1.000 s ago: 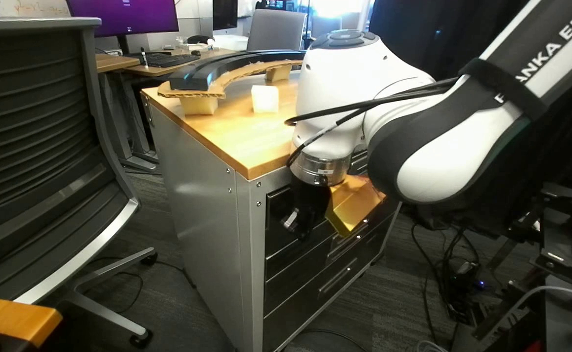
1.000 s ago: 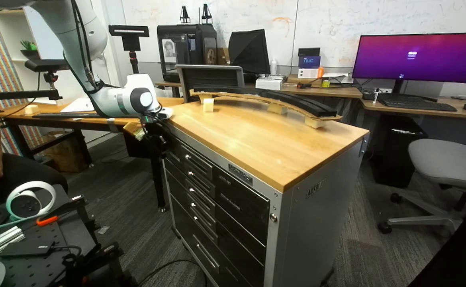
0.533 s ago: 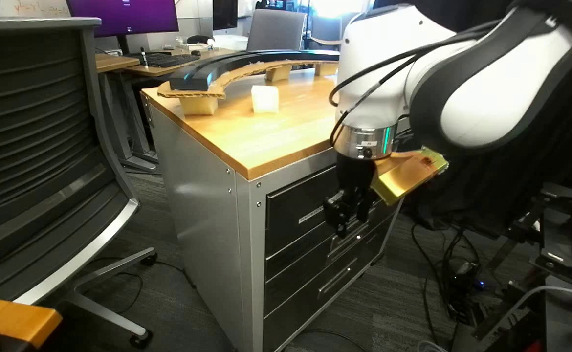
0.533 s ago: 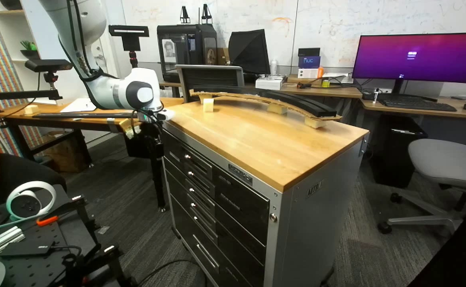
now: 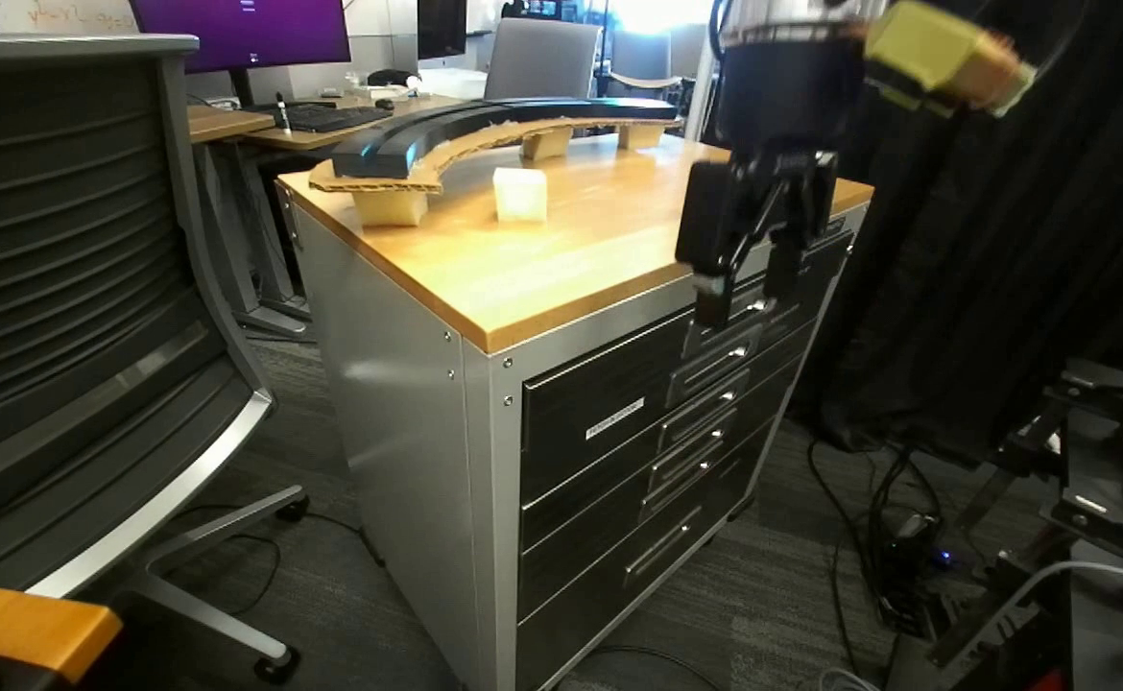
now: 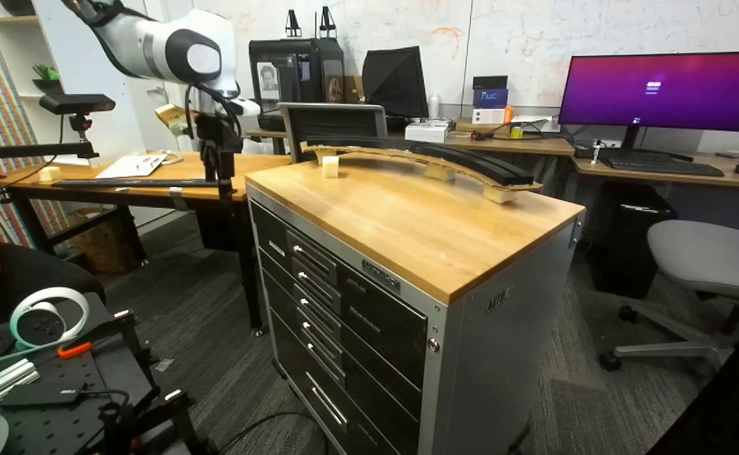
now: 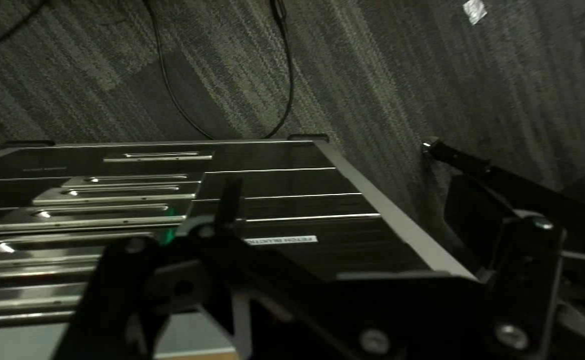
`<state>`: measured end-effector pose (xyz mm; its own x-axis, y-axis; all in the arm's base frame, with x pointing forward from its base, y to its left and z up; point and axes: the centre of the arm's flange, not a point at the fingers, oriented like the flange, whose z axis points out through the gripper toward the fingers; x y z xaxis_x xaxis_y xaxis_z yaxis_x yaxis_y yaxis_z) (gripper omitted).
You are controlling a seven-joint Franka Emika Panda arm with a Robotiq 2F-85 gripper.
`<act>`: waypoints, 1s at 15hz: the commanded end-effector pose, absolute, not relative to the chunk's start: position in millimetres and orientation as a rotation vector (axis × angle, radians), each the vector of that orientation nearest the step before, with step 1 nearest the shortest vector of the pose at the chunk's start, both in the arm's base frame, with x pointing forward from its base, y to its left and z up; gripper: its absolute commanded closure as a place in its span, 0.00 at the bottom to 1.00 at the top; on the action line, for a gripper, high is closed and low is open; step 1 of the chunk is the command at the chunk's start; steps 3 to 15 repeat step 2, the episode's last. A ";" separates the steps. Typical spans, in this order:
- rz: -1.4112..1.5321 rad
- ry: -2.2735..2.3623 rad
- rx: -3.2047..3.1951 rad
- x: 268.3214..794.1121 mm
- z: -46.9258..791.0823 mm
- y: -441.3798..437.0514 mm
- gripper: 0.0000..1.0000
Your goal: Put the screwdriver inside and close the top drawer
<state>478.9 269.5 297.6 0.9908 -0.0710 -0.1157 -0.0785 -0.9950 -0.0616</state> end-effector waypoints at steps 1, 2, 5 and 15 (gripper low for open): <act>0.187 0.106 -3.041 475.9 321.5 274.3 0.00; 0.192 0.096 -3.021 473.0 343.7 278.0 0.00; 0.192 0.096 -3.021 473.0 343.7 278.0 0.00; 0.192 0.096 -3.021 473.0 343.7 278.0 0.00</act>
